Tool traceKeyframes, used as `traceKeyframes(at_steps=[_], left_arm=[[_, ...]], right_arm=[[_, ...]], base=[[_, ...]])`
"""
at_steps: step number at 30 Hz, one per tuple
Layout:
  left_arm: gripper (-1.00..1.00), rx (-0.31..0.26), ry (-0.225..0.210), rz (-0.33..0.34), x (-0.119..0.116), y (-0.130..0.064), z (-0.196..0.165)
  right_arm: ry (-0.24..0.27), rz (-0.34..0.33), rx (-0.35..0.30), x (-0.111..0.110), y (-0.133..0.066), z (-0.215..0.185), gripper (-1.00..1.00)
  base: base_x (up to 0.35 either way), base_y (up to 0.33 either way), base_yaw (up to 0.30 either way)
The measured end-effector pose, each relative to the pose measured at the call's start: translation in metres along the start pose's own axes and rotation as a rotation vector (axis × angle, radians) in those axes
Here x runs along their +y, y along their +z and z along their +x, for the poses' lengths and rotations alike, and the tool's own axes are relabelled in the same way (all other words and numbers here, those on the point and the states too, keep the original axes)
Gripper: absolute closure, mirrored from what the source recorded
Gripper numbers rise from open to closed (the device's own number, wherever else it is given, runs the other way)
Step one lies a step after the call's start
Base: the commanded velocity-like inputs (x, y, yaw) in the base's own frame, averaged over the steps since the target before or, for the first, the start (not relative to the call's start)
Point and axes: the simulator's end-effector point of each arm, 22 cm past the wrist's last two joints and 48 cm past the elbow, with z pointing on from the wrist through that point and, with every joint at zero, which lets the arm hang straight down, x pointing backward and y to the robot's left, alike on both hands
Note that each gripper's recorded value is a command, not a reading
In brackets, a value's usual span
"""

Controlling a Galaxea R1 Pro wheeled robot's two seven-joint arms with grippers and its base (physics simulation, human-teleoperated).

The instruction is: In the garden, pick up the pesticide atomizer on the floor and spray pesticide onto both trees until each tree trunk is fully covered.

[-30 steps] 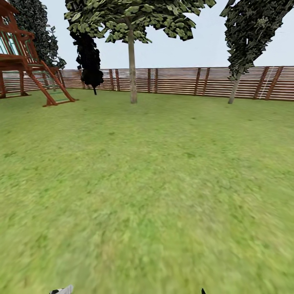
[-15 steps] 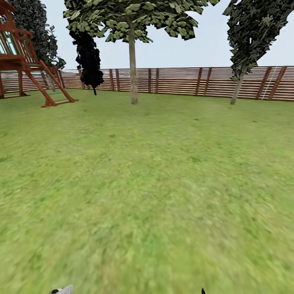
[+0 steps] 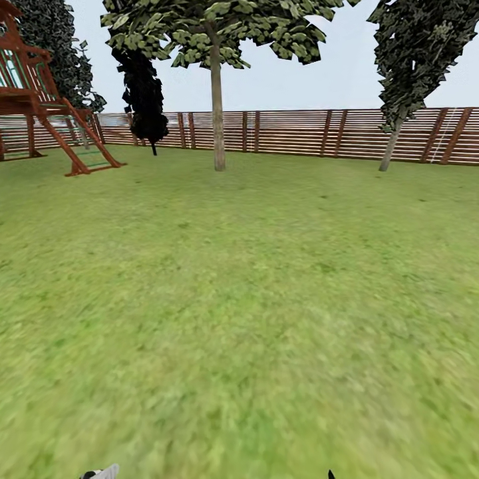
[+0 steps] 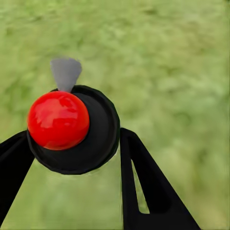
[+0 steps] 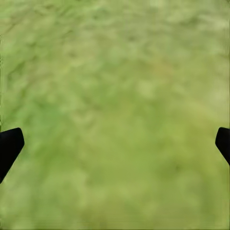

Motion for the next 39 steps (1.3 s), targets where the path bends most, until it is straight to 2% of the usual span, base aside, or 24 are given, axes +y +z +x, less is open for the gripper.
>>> traceKeyframes(at_steps=[39], left_arm=[[1.0, 0.0, -0.001, -0.001, 0.0002, -0.0001, 0.0002]], right_arm=[[0.0, 0.0, 0.0, 0.0, 0.0, 0.0, -1.0]], base=[[0.334, 0.091, 0.0]])
